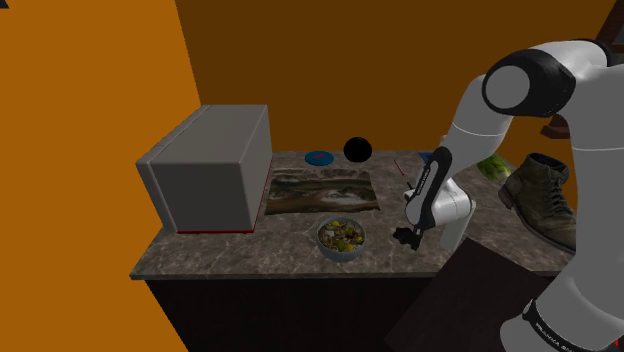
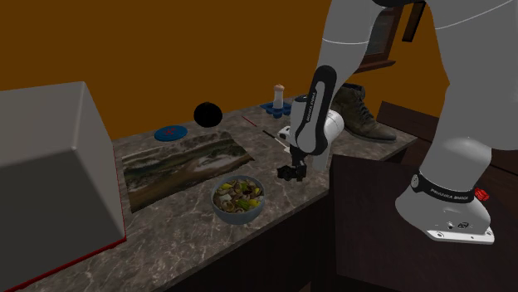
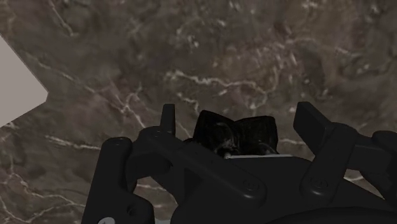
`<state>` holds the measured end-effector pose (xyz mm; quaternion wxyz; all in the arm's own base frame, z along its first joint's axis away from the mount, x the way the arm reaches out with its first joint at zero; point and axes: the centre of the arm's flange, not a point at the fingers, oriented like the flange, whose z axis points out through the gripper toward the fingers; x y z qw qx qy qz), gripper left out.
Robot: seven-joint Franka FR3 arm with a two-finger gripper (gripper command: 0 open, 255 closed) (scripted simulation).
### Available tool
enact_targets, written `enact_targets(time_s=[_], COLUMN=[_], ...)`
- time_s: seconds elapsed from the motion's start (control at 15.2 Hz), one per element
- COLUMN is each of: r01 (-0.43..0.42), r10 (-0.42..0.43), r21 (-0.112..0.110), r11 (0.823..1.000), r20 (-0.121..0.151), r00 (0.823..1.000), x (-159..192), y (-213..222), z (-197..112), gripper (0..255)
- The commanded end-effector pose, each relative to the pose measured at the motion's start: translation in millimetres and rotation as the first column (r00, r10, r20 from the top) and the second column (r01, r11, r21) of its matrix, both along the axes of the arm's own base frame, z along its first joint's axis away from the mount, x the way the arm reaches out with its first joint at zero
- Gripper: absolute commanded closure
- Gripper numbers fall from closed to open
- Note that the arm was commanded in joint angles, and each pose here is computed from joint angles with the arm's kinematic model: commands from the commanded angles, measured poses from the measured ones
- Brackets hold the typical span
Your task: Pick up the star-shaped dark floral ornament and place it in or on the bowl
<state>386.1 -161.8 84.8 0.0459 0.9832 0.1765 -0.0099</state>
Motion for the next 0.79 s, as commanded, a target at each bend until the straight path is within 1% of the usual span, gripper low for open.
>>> enact_targets(time_s=[0.0,0.26,0.33,0.73], r01=[0.000,0.000,0.000,0.000], r10=[0.000,0.000,0.000,0.000], r21=[0.000,0.000,0.000,0.000], r11=[1.000,1.000,1.000,1.000], r20=[0.000,0.000,0.000,0.000], r00=[1.000,1.000,1.000,1.000], x=[0.0,0.0,0.0,0.1], y=[0.0,0.0,0.0,-0.2], z=[-1.0,-0.9,-0.9,-0.9], gripper=[0,0,255,255])
